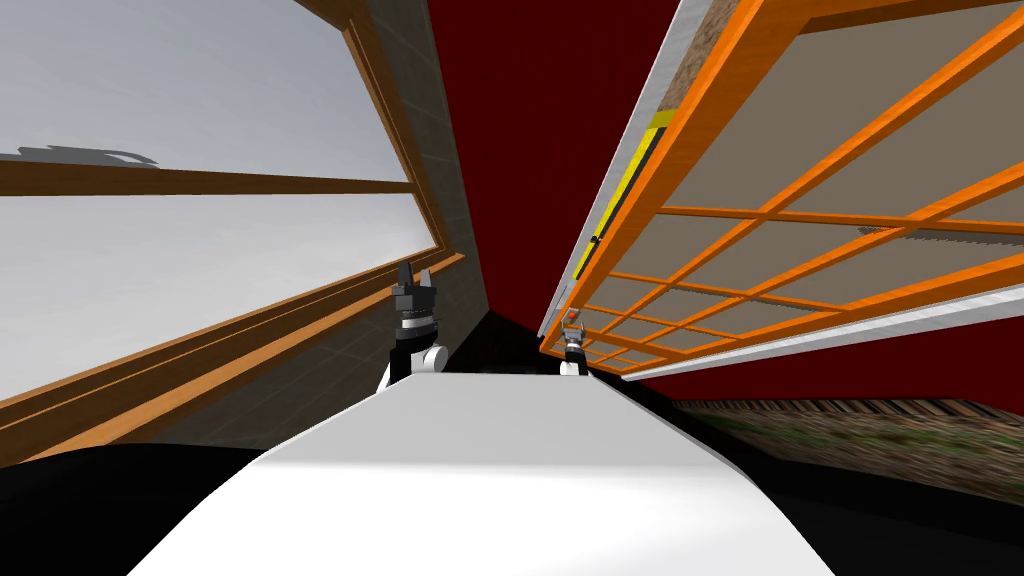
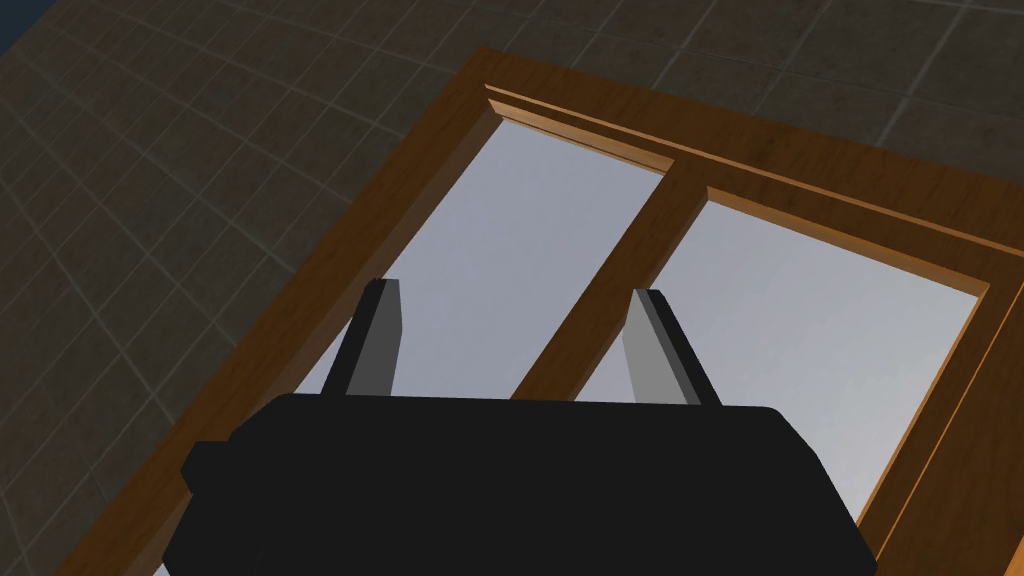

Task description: Pull the door open

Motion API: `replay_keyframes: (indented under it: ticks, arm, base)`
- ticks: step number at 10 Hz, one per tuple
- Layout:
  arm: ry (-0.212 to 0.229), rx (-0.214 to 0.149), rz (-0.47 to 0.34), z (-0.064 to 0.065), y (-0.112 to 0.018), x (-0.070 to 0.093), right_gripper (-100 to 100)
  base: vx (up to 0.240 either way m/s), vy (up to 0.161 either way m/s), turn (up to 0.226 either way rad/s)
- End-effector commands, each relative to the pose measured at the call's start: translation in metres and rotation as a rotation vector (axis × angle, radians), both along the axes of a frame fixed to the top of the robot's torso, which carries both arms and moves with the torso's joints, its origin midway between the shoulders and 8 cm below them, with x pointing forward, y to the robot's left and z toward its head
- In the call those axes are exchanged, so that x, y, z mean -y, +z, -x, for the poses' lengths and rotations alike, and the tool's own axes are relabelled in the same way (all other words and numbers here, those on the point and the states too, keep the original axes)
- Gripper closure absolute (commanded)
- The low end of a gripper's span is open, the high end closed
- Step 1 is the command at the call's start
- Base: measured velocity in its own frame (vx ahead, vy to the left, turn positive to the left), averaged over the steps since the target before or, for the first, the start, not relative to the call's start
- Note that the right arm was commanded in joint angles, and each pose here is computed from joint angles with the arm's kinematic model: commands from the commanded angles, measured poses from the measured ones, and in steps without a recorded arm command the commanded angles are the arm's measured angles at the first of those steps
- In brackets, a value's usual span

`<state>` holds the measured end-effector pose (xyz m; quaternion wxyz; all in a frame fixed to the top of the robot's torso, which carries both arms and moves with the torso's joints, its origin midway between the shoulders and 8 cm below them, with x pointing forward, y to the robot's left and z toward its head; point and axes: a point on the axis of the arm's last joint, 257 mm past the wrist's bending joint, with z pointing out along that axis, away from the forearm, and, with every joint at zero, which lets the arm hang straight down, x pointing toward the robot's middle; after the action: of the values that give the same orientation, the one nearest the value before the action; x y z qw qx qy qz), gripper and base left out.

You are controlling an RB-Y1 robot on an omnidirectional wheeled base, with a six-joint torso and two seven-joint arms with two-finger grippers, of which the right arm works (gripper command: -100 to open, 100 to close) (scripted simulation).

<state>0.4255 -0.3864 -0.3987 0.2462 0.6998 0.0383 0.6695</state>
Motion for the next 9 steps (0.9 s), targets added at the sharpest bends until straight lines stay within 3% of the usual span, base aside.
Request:
replay_keyframes:
  ticks: [1, 9]
  arm:
    - [-0.004, 0.017, -0.062, -0.0014, 0.0000, -0.0017, -100]
    - [-0.025, 0.091, -0.328, -0.0084, -0.0010, -0.0103, -100]
  base:
    - [-0.061, -0.014, 0.030]
    - [-0.076, -0.019, 0.040]
